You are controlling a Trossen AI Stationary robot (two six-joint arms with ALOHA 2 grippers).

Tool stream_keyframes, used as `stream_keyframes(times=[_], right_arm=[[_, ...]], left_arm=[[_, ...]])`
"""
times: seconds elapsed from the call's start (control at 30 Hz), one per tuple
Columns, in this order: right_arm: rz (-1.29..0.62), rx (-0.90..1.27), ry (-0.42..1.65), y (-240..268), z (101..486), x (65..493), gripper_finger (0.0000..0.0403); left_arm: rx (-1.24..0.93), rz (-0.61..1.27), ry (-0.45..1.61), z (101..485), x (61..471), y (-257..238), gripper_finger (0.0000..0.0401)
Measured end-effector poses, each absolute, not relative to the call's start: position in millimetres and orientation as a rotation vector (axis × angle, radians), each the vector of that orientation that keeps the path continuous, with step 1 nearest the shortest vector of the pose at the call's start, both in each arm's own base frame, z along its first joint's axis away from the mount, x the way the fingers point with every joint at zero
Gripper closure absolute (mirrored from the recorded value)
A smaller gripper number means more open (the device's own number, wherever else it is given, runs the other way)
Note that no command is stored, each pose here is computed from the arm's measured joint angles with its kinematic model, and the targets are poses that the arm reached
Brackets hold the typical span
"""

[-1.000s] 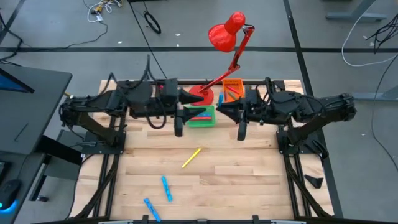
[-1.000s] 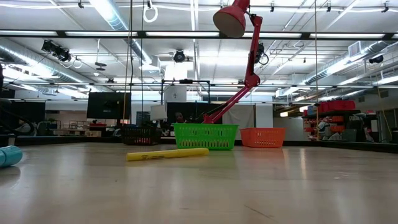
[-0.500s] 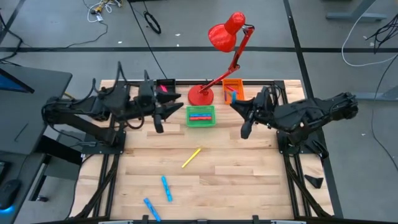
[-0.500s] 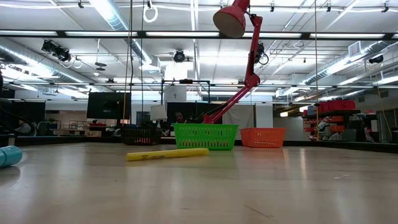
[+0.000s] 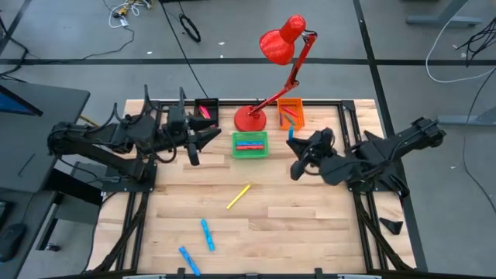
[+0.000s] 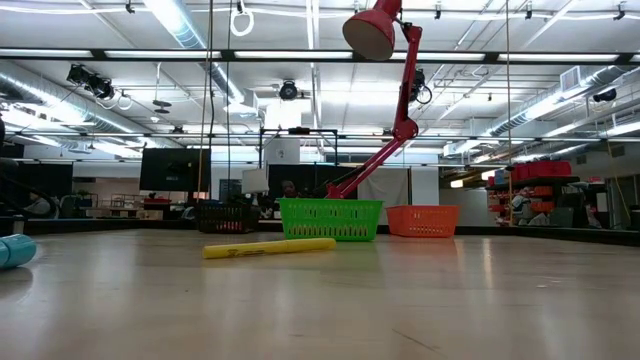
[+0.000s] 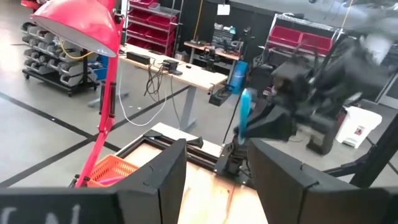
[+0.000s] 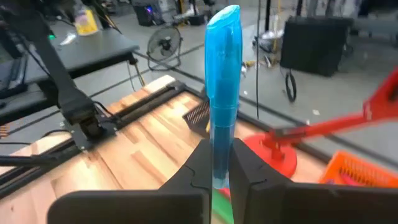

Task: Pick & Place Markers
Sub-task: Put the small blue highlighter into the orange basket

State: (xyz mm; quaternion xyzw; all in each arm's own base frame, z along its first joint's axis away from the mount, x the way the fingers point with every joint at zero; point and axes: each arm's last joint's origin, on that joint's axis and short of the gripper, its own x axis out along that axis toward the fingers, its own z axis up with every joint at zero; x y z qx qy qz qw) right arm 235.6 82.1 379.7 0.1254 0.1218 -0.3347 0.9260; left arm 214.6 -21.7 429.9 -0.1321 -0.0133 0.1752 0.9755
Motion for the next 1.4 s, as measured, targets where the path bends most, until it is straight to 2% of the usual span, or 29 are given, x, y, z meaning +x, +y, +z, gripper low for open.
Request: stream_keyframes(times=[0.2,0.4,0.7,1.0,1.4], right_arm=[[-0.741,0.315,0.269,82,347,236,0.0388],[-0.780,0.365,0.312,74,333,236,0.0388],[-0.811,0.639,0.580,12,320,243,0.0388],[-0.873,0.906,0.794,-54,310,229,0.0388],[-0.857,1.122,0.903,-77,303,219,0.0388]], left_arm=[[-0.263,0.354,-0.019,429,214,-22,0.0224],[-0.256,0.354,-0.017,429,214,-22,0.0224],[-0.228,0.353,-0.012,429,214,-22,0.0224],[-0.226,0.353,-0.011,429,215,-22,0.0224],[-0.231,0.354,-0.014,429,215,-22,0.0224]])
